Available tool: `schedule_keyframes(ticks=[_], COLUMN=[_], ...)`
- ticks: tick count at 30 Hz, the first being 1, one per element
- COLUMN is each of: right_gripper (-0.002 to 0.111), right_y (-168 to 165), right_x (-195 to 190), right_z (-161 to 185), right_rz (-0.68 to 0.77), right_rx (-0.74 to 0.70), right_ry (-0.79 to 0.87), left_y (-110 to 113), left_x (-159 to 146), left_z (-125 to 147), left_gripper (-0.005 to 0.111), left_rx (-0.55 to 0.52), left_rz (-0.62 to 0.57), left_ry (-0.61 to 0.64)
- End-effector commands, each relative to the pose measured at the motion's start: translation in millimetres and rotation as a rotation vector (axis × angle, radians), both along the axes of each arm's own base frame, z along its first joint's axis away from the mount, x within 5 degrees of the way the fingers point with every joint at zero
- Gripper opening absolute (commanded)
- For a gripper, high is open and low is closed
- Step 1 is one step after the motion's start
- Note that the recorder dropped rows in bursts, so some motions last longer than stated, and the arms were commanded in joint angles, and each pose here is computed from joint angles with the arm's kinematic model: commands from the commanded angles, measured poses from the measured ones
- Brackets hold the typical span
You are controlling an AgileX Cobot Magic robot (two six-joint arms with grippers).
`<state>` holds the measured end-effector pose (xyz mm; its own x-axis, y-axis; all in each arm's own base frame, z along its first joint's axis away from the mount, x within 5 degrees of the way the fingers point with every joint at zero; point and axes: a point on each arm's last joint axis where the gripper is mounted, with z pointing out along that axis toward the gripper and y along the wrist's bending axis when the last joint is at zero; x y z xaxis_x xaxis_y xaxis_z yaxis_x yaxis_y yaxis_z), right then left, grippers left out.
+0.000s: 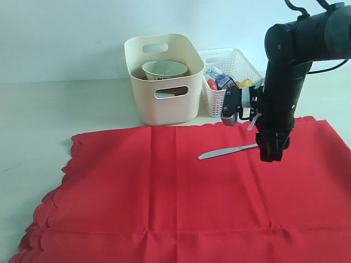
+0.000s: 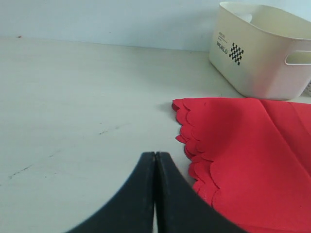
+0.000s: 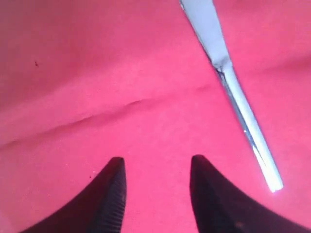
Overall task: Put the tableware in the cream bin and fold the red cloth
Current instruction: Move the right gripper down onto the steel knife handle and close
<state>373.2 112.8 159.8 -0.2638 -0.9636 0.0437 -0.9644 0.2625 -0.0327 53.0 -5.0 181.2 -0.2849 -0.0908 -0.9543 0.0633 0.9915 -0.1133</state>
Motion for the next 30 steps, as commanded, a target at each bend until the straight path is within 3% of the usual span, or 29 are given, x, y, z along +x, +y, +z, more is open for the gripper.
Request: schedule_keyframes(ticks=[1,6,12,19,30], right_gripper=[0.039,0.053,0.051,0.046,0.046], right_y=[-6,-14,-16,-20,-18], right_x=[8,22,28,40,55], right_z=[-14,-25,-24,-20,-44], right_rz=[0.043,0.091,0.186,0.121,0.119], right_rx=[-0.042,-0.025,-0.006,0.066,0.082], right_ry=[-0.028,-0.106,-0.138,-0.076,0.013], left_y=[0,0,0,0,0], left_x=[0,0,0,0,0], left_z=[0,0,0,0,0], left_gripper=[0.000,0.000,0.000,0.000,0.000], left_rx=[-0.001,-0.001,-0.001,-0.001,-0.001], left_rz=[0.000,0.000,0.000,0.000,0.000], left_ry=[-0.009,-0.009,-0.009,-0.009,-0.009])
